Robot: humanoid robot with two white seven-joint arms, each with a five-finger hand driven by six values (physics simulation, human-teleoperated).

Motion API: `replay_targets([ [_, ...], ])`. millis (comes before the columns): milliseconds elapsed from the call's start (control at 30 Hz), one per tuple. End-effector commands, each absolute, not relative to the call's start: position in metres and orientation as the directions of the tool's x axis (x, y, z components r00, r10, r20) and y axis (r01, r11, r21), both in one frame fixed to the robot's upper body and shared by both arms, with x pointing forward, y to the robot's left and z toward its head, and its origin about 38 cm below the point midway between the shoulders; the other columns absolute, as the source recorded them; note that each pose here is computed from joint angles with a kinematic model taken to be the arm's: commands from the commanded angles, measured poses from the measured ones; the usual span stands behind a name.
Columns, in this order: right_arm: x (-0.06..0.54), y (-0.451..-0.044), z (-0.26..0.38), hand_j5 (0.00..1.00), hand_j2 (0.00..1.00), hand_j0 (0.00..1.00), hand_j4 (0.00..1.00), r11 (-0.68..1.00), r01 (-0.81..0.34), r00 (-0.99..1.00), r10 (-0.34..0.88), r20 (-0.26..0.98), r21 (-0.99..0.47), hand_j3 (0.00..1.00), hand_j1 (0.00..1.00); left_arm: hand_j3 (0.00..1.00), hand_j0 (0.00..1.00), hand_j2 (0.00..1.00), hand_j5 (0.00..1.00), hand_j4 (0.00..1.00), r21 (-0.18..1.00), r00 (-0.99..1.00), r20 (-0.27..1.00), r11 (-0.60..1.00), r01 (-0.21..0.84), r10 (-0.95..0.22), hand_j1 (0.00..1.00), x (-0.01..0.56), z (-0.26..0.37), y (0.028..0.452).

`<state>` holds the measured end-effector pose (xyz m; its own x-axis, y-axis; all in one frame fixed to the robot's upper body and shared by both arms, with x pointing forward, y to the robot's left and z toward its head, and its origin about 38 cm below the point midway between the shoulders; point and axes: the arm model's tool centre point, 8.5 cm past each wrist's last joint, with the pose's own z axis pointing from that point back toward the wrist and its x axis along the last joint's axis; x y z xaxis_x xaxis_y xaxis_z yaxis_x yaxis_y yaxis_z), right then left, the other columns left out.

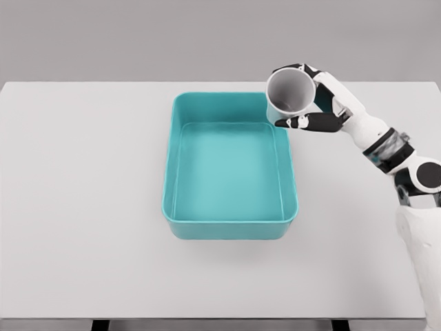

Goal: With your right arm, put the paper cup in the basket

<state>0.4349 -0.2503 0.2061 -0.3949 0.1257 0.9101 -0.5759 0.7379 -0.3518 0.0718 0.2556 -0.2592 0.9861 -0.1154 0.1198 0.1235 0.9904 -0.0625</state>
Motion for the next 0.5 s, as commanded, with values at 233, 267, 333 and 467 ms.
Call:
replay_targets([
  [233, 0.435, -0.212, 0.214, 0.64, 0.64, 0.64, 0.64, 0.63, -0.593, -0.46, 0.247, 0.853, -0.502, 0.64, 0.64, 1.0, 1.0, 1.0, 1.0, 1.0, -0.063, 0.986, 0.12, 0.99, 0.123, -0.115, 1.0, 0.072, -0.259, 0.256],
  [267, 0.435, -0.211, 0.214, 0.64, 0.64, 0.64, 0.64, 0.625, -0.592, -0.463, 0.254, 0.849, -0.509, 0.64, 0.64, 1.0, 1.0, 1.0, 1.0, 1.0, -0.063, 0.986, 0.12, 0.99, 0.123, -0.115, 1.0, 0.072, -0.259, 0.256],
  [333, 0.437, -0.204, 0.215, 0.64, 0.64, 0.64, 0.64, 0.594, -0.583, -0.484, 0.294, 0.824, -0.554, 0.64, 0.64, 1.0, 1.0, 1.0, 1.0, 1.0, -0.063, 0.986, 0.12, 0.99, 0.123, -0.115, 1.0, 0.072, -0.259, 0.256],
  [467, 0.44, -0.186, 0.219, 0.64, 0.64, 0.64, 0.64, 0.528, -0.584, -0.518, 0.341, 0.784, -0.616, 0.64, 0.64, 1.0, 1.0, 1.0, 1.0, 1.0, -0.063, 0.986, 0.12, 0.99, 0.123, -0.115, 1.0, 0.072, -0.259, 0.256],
])
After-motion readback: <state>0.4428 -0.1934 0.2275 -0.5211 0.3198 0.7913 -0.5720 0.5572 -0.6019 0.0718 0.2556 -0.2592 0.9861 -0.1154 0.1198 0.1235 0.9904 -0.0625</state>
